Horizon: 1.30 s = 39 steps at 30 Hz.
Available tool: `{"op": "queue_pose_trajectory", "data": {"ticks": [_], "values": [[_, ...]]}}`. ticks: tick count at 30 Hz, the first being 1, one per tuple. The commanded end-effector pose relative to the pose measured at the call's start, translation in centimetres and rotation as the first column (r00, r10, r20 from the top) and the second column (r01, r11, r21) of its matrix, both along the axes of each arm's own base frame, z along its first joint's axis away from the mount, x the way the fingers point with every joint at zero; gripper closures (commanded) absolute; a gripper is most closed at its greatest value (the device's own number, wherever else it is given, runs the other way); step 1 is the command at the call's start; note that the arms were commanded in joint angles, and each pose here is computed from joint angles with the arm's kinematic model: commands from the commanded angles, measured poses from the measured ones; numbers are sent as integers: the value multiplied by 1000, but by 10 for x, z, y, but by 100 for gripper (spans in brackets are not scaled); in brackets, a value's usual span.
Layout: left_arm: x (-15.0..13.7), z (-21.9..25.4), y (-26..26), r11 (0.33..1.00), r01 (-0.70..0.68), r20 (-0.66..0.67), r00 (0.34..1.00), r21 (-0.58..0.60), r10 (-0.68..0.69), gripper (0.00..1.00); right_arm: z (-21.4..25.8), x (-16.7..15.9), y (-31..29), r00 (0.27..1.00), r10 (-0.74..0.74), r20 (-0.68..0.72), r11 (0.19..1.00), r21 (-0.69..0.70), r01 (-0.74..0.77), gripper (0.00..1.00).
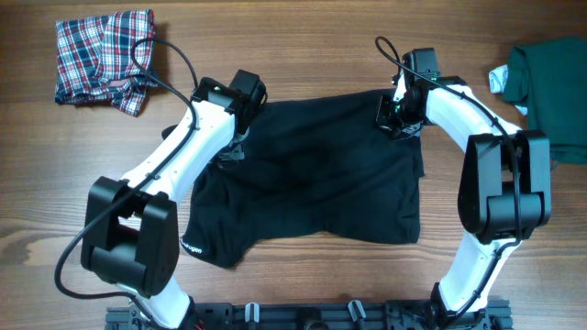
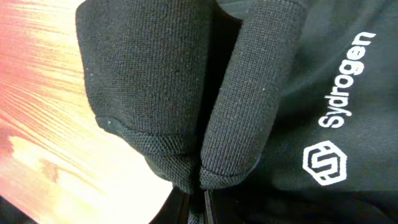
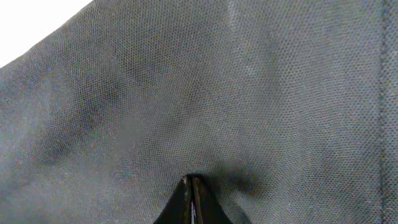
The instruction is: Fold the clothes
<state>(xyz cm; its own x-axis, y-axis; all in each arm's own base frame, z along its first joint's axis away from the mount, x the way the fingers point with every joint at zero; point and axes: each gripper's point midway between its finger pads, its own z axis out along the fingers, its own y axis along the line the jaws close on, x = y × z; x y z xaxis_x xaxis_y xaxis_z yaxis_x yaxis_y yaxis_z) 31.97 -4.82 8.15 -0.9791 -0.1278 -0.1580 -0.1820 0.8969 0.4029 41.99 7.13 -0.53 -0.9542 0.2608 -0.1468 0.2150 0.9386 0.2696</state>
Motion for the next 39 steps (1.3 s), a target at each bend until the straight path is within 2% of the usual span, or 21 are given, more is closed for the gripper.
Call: {"op": "queue_pose_trajectory", "data": {"ticks": [1,5,7,8,10,11,14,18,19,21,24,26,29,34,36,39], "values": [[-3,15,25,998,-65,22,998,27,64,93,-48,-20,-29,993,-53,-107,989,-142,38,96],[-6,15,44,992,-123,4,992,34,123,87,-48,-20,-29,993,-54,-107,989,-142,38,96],[-6,17,50,990,-140,10,990,32,140,77,-48,-20,-29,993,-54,-107,989,-142,38,96],[-6,18,51,989,-145,16,989,29,144,75,-48,-20,-30,993,-53,-106,989,-142,38,96],[-6,22,51,989,-147,27,989,25,146,82,-48,-20,-30,993,-54,-106,989,-142,38,96],[-6,25,52,989,-147,36,989,21,146,89,-48,-20,-30,993,-54,-106,989,-142,38,96],[-6,32,53,988,-151,58,987,12,150,96,-49,-20,-33,993,-58,-104,986,-160,41,96],[-10,32,63,977,-214,58,975,0,214,96,-49,-20,-34,993,-60,-103,986,-164,42,96],[-10,31,63,974,-225,50,973,-19,226,92,-48,-19,-34,993,-60,-100,986,-163,43,96],[-7,28,58,973,-223,46,973,-65,226,73,-48,-15,-34,994,-60,-87,986,-162,46,96],[20,21,28,971,-70,80,993,-228,90,51,-47,-8,-45,993,-108,-56,975,-200,95,96],[36,21,15,954,-37,133,988,-298,80,43,-47,-6,-68,987,-157,-40,955,-261,141,96],[46,22,1,933,34,163,986,-360,27,41,-46,-8,-106,968,-251,-27,921,-314,230,96],[73,24,-20,890,139,252,967,-435,-27,36,-46,-14,-159,930,-366,-26,893,-289,343,96],[84,23,-28,871,176,286,957,-458,-42,35,-46,-13,-164,943,-332,-25,911,-266,314,96],[106,24,-58,792,293,365,926,-536,-96,34,-45,-1,-149,963,-268,0,947,-183,264,96]]}}
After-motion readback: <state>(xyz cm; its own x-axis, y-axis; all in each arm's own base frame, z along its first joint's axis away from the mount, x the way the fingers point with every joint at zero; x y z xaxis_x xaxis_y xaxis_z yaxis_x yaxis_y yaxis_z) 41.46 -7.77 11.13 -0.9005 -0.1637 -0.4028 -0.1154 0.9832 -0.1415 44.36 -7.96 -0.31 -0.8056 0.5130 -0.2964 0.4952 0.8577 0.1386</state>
